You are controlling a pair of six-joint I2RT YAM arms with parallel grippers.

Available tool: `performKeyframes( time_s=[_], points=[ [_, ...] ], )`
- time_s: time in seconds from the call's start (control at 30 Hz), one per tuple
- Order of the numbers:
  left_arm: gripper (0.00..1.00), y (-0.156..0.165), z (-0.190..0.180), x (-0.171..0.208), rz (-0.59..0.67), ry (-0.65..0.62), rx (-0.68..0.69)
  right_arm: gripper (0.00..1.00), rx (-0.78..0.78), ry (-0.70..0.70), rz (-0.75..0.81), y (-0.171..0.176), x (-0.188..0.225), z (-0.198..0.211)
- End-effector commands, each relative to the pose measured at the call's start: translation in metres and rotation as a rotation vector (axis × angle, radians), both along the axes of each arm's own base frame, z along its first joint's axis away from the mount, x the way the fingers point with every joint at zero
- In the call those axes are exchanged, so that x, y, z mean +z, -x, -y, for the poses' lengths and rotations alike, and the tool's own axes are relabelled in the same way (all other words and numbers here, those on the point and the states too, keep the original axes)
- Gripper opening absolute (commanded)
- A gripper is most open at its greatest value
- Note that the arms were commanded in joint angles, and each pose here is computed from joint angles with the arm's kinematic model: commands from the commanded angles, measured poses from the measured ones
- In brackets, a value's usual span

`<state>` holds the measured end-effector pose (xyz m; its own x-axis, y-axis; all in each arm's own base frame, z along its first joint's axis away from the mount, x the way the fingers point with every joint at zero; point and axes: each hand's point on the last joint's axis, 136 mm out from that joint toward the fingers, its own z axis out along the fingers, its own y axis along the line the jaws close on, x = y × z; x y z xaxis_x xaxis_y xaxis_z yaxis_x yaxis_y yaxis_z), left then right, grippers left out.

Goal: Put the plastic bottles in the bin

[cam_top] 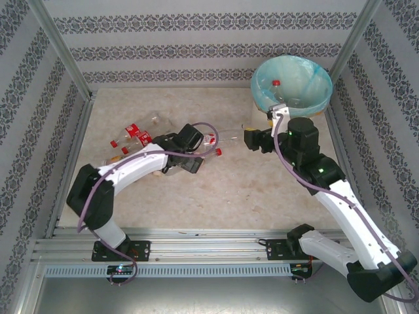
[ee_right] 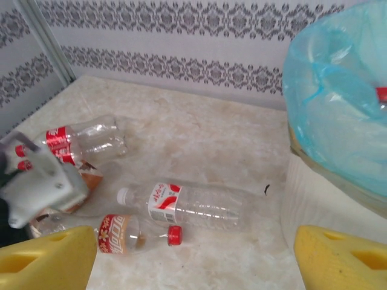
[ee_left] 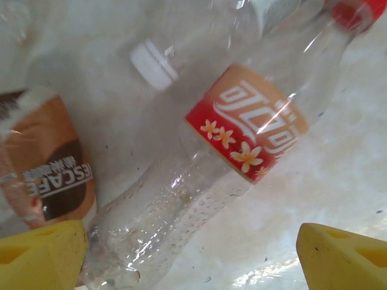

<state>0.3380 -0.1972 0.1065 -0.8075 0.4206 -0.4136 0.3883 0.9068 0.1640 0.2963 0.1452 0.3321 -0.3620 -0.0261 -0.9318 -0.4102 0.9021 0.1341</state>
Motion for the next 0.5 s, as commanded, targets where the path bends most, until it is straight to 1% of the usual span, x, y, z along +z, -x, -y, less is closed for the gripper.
performKeyframes(
  time_s=[0.0, 0.17, 0.3, 0.47],
  points=[
    [0.9, -0.004, -0.017, -0.012, -0.078, -0.053, 0.059, 0.85, -0.025, -0.017, 0.032, 0.009, 0.009, 0.006],
    [0.91, -0.01, -0.018, -0.034, -0.111, -0.07, 0.044, 0.85, -0.034, -0.001, 0.052, 0.012, 0.012, 0.01],
    [0.91, -0.006, -0.022, -0.051, -0.155, -0.09, 0.05, 0.85, -0.032, 0.004, 0.045, 0.009, 0.01, 0.009],
    [0.89, 0.009, -0.017, -0.057, -0.188, -0.019, 0.066, 0.84, -0.03, -0.005, 0.034, 0.005, 0.005, 0.005]
  ],
)
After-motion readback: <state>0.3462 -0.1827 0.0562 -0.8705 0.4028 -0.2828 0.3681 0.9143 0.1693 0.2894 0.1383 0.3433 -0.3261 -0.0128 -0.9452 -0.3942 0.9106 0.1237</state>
